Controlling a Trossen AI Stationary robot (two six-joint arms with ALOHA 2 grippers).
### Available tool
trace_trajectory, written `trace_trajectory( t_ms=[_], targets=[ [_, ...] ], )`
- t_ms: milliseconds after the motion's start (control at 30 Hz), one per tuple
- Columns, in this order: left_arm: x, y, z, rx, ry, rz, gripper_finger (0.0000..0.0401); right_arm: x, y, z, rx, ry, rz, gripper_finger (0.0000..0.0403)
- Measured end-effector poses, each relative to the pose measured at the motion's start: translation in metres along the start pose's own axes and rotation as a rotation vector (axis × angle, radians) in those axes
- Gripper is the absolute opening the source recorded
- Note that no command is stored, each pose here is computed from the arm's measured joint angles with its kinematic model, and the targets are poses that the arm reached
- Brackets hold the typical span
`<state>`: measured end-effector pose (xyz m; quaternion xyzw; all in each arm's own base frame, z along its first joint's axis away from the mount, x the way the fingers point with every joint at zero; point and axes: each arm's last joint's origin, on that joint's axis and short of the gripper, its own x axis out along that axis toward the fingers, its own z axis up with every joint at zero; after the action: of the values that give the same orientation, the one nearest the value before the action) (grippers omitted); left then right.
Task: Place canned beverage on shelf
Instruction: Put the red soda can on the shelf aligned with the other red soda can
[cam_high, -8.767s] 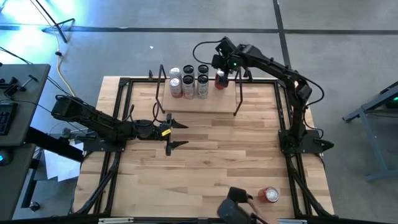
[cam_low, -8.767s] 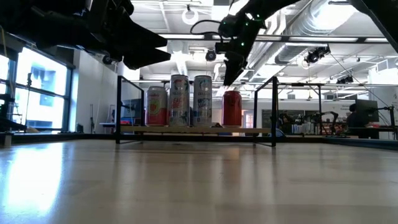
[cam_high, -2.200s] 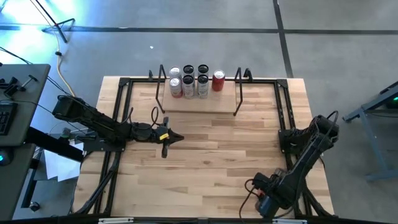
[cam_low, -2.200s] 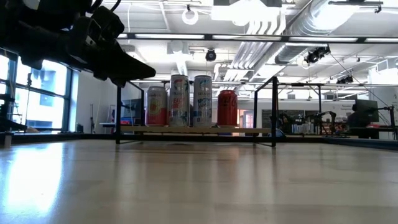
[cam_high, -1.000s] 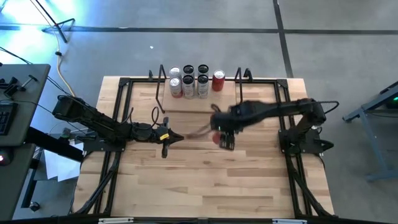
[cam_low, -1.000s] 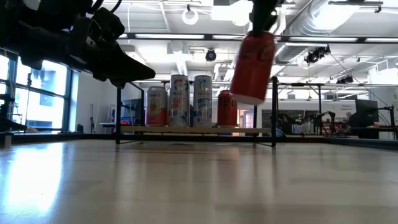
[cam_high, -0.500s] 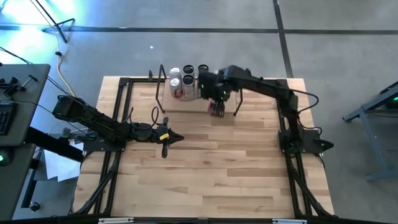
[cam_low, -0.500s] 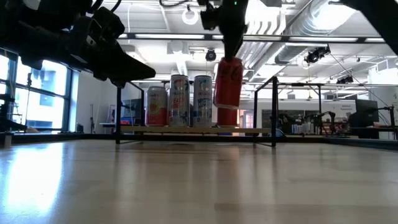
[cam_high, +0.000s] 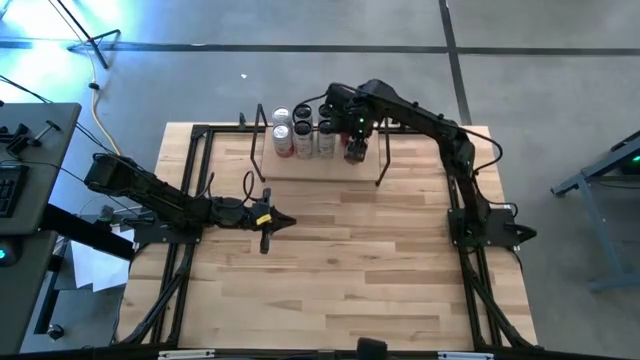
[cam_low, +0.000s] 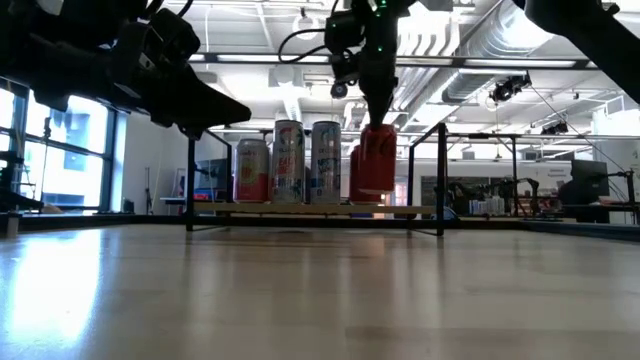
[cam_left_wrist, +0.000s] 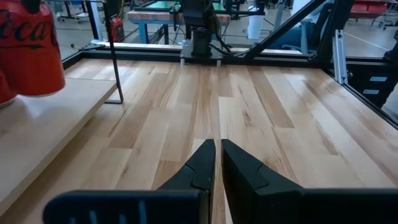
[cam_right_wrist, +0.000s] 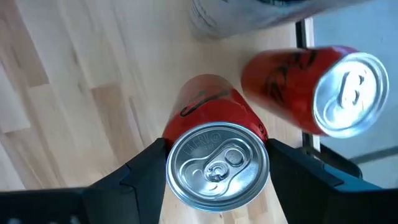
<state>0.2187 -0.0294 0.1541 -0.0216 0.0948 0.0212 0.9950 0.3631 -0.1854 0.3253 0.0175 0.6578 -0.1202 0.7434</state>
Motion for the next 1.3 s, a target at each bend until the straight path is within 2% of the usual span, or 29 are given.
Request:
trace_trajectory(
  t_ms=[200,767,1300],
  targets=[
    [0.0000,0.0000,0.0003,0.000,-0.003,0.000,0.0019,0.0008,-0.0050,0.0037,-0.019,-0.054,0.016,0.0229],
    [0.0000,0.0000,0.0003,0.000,-0.003,0.000,0.0019,0.0012,-0.0104,0.0029,-0.017,-0.064,0.022,0.0229],
    [0.0000,0.0000,0.0003,-0.001,-0.003,0.000,0.0019,0.0015,-0.0104,0.0033,-0.097,-0.069,0.021,0.0229]
  ],
)
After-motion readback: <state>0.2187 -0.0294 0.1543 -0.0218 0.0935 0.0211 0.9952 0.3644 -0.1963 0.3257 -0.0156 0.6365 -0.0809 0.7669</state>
